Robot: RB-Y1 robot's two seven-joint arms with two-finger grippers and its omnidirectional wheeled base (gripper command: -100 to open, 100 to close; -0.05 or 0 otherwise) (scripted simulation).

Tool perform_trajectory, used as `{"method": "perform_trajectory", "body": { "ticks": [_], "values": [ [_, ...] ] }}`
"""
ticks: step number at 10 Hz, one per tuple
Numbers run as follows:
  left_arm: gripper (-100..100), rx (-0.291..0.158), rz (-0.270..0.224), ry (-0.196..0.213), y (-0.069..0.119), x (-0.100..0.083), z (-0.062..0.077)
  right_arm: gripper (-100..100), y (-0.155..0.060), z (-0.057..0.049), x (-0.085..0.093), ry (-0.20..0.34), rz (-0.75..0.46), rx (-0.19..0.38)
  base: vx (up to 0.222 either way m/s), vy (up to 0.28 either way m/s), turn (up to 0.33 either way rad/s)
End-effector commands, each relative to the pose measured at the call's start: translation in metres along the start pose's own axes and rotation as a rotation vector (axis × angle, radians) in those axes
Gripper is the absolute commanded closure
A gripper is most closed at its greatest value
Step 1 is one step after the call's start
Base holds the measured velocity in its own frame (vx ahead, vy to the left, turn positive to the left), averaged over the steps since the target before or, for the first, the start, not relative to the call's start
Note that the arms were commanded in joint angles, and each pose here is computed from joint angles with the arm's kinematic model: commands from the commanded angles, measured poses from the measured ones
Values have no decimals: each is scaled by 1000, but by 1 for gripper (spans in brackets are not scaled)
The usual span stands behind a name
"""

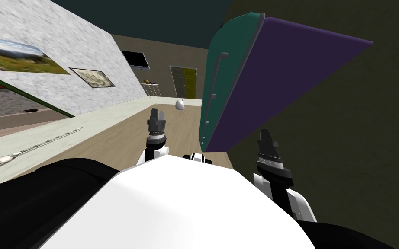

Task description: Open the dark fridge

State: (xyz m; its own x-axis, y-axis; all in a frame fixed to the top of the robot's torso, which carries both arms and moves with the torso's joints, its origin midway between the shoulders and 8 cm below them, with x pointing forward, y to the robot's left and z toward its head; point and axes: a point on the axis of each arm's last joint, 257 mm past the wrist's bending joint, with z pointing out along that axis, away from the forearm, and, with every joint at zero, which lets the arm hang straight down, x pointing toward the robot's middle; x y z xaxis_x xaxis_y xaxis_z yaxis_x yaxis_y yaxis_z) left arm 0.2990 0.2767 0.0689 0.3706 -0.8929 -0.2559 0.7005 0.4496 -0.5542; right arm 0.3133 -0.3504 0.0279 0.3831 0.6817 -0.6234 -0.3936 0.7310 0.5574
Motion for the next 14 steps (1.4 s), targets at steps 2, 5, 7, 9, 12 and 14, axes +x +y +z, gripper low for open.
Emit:
{"method": "perform_trajectory", "body": {
  "ticks": [2, 5, 7, 9, 12, 14],
  "values": [
    [0, 0, 0, 0, 0, 0, 0, -100, -5, -7, -22, 17, -148, 16, 96, 104, -73],
    [0, 0, 0, 0, 0, 0, 0, -100, -9, -13, -41, 36, -275, 33, 107, 124, -98],
    [0, 0, 0, 0, 0, 0, 0, -100, -12, -16, -50, 48, -339, 43, 133, 114, -121],
    [0, 0, 0, 0, 0, 0, 0, -100, -17, -22, -64, 79, -457, 61, 114, 136, -136],
    [0, 0, 0, 0, 0, 0, 0, -100, -22, -27, -81, 112, -582, 79, 108, 137, -96],
    [0, 0, 0, 0, 0, 0, 0, -100, -24, -29, -92, 128, -655, 90, 90, 138, -86]
  ]
}}
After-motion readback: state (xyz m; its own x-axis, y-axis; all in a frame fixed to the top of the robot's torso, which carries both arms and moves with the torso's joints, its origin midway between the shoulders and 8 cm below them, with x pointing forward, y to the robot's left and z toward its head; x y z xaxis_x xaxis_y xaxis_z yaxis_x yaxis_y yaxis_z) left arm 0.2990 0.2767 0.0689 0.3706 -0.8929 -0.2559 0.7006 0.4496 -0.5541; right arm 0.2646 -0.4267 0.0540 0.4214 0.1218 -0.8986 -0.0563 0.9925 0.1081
